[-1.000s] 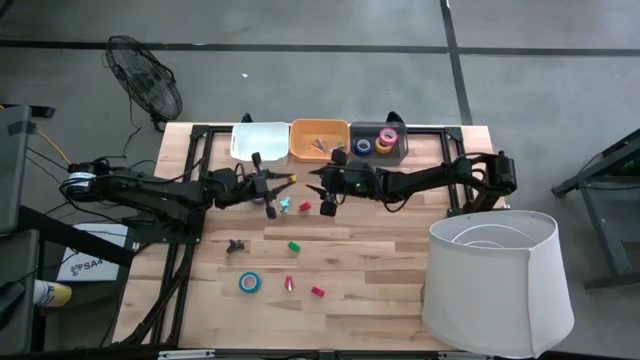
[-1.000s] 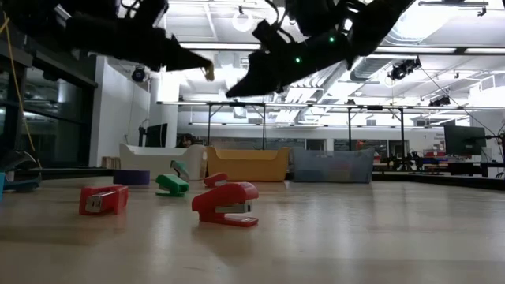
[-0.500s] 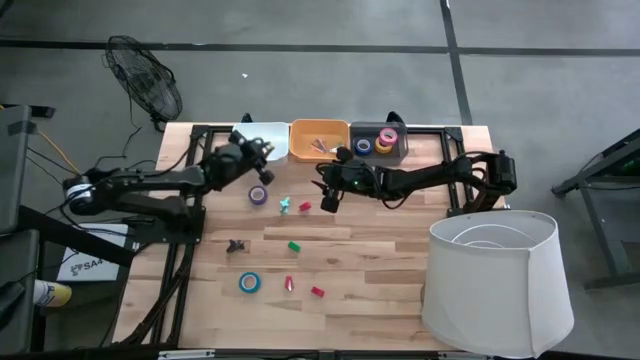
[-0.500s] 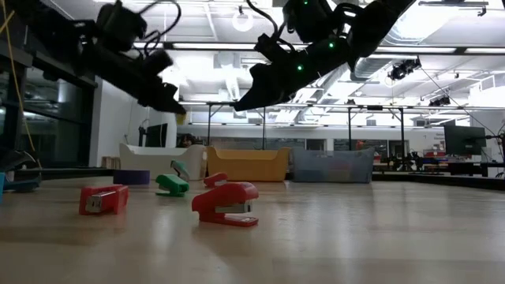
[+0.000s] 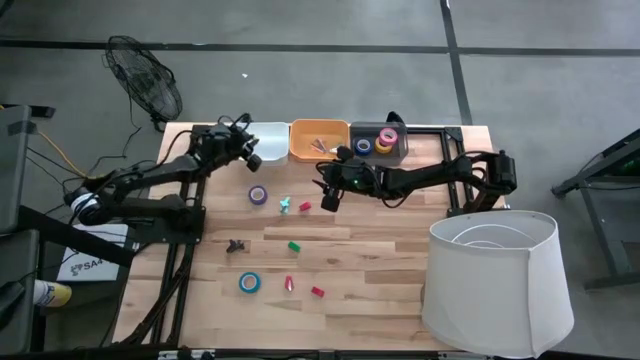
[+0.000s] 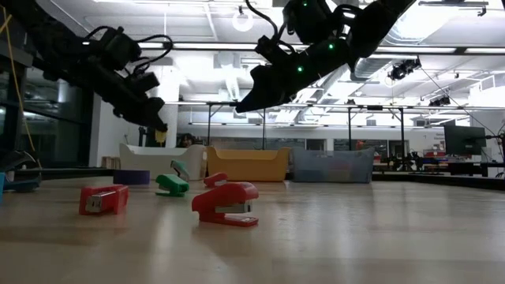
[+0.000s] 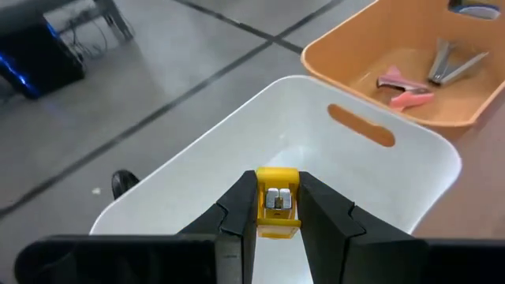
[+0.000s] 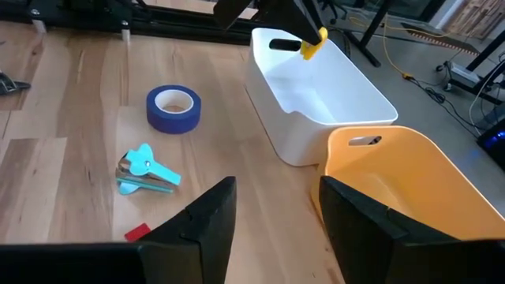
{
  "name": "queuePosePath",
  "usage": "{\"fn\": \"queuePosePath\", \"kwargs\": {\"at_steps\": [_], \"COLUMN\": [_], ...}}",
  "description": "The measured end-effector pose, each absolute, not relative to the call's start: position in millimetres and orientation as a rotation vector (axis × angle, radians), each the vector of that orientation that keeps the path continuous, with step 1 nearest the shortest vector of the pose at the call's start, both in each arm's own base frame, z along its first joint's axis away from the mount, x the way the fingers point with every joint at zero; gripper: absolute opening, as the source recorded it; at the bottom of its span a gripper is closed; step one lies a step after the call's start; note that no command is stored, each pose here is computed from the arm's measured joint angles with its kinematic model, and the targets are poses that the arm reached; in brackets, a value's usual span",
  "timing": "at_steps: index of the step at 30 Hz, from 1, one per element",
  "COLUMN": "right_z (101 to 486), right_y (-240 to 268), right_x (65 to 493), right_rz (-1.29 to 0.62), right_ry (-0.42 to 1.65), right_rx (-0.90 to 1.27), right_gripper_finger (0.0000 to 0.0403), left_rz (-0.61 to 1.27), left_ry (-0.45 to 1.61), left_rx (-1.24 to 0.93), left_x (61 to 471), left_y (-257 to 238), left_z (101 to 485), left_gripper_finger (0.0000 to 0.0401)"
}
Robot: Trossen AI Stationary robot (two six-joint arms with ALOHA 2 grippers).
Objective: Pick and place Stapler, Stapler remover, tape
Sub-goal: Put the yellow stapler into the white bin
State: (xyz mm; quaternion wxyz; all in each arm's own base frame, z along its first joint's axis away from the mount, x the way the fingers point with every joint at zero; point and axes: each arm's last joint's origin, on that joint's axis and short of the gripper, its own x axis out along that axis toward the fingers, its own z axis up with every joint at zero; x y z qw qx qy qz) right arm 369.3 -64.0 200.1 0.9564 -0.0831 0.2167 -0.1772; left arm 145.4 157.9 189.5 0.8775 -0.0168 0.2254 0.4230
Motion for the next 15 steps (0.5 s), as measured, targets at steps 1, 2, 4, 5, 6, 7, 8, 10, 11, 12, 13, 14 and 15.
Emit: {"fn": "queuePosePath", "kwargs": {"at_steps": [1,2,4,5,6,7,8,10,11,12,13,14,15], "right_z": [200.0,199.9,199.8,199.8,199.8,199.8,199.8,199.7,199.7,199.7,199.6,199.6,199.3], "right_y": [-63.9,-63.9,-63.8,-63.8,-63.9,-63.8,-63.8,-63.6,-63.7,-63.6,-63.5,-63.6,-63.6], "right_x": [369.2,369.2,369.2,369.2,369.2,369.2,369.1,369.2,369.2,369.2,369.2,369.2,369.1], "right_rz": [-0.36,-0.359,-0.359,-0.359,-0.359,-0.359,-0.36,-0.354,-0.353,-0.352,-0.351,-0.351,-0.351], "right_ry": [0.441,0.442,0.443,0.443,0.443,0.442,0.442,0.44,0.441,0.441,0.441,0.442,0.445], "right_rx": [-0.169,-0.169,-0.169,-0.168,-0.168,-0.166,-0.161,-0.152,-0.151,-0.151,-0.151,-0.151,-0.151], "right_gripper_finger": [0.0173,0.0172,0.0173,0.0174,0.0174,0.0174,0.0173,0.0172,0.0172,0.0173,0.0173,0.0174,0.0174], "left_rz": [0.884,0.883,0.882,0.877,0.873,0.868,0.858,0.855,0.859,0.859,0.859,0.859,0.859], "left_ry": [0.473,0.476,0.48,0.483,0.484,0.487,0.492,0.505,0.508,0.508,0.508,0.512,0.515], "left_rx": [-0.042,-0.048,-0.058,-0.064,-0.07,-0.077,-0.086,-0.102,-0.111,-0.112,-0.112,-0.114,-0.115], "left_x": [143.6,142.3,140.8,140.4,140.1,140.2,141.1,143.2,144.0,145.1,146.1,146.9,147.6], "left_y": [159.4,160.8,163.5,164.8,166.1,167.3,168.0,169.4,170.3,171.6,172.8,173.8,174.7], "left_z": [189.0,188.3,186.5,185.2,183.9,182.4,180.3,175.5,173.5,171.8,169.9,168.1,166.4], "left_gripper_finger": [0.0072,0.0072,0.0072,0.0072,0.0072,0.0074,0.0078,0.0091,0.0099,0.0109,0.0119,0.0129,0.0138]}}
